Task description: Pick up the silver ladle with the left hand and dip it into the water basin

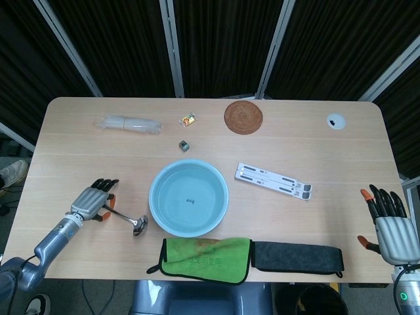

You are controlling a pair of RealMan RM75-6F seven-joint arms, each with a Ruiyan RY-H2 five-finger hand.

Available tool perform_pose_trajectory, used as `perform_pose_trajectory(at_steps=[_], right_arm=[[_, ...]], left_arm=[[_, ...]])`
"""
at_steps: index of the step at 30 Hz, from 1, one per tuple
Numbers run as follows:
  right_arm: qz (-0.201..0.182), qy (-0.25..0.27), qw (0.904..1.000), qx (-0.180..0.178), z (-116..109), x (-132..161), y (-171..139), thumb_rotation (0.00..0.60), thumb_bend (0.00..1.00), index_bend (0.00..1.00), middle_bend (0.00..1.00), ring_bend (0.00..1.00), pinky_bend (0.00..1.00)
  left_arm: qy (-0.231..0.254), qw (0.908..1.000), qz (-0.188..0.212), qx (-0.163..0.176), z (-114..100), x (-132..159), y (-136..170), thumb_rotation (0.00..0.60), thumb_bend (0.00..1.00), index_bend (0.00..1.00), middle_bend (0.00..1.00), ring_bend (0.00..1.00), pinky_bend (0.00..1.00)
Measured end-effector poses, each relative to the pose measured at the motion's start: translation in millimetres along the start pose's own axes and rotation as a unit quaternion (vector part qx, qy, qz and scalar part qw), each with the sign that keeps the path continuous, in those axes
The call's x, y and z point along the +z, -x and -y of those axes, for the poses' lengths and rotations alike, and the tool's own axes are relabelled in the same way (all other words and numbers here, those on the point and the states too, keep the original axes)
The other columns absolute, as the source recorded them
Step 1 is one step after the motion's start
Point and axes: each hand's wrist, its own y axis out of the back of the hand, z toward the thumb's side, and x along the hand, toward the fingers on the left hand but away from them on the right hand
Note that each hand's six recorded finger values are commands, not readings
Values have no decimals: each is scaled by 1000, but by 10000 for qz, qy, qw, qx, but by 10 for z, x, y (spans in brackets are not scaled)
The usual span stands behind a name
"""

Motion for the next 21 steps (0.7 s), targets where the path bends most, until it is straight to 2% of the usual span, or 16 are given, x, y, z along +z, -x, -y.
perform_pose_trajectory(at_steps=[10,21], right_arm=[[-7,-13,10000,16,10,7,0,600,16,58,0,0,0],[8,11,10000,-5,-8,-11,-1,600,18,58,0,0,0]], left_arm=[[-10,9999,-77,113,-40,-57,23,600,345,471,0,0,0],[-13,10000,45,-28,39,47,-30,600,345,466,0,0,0]])
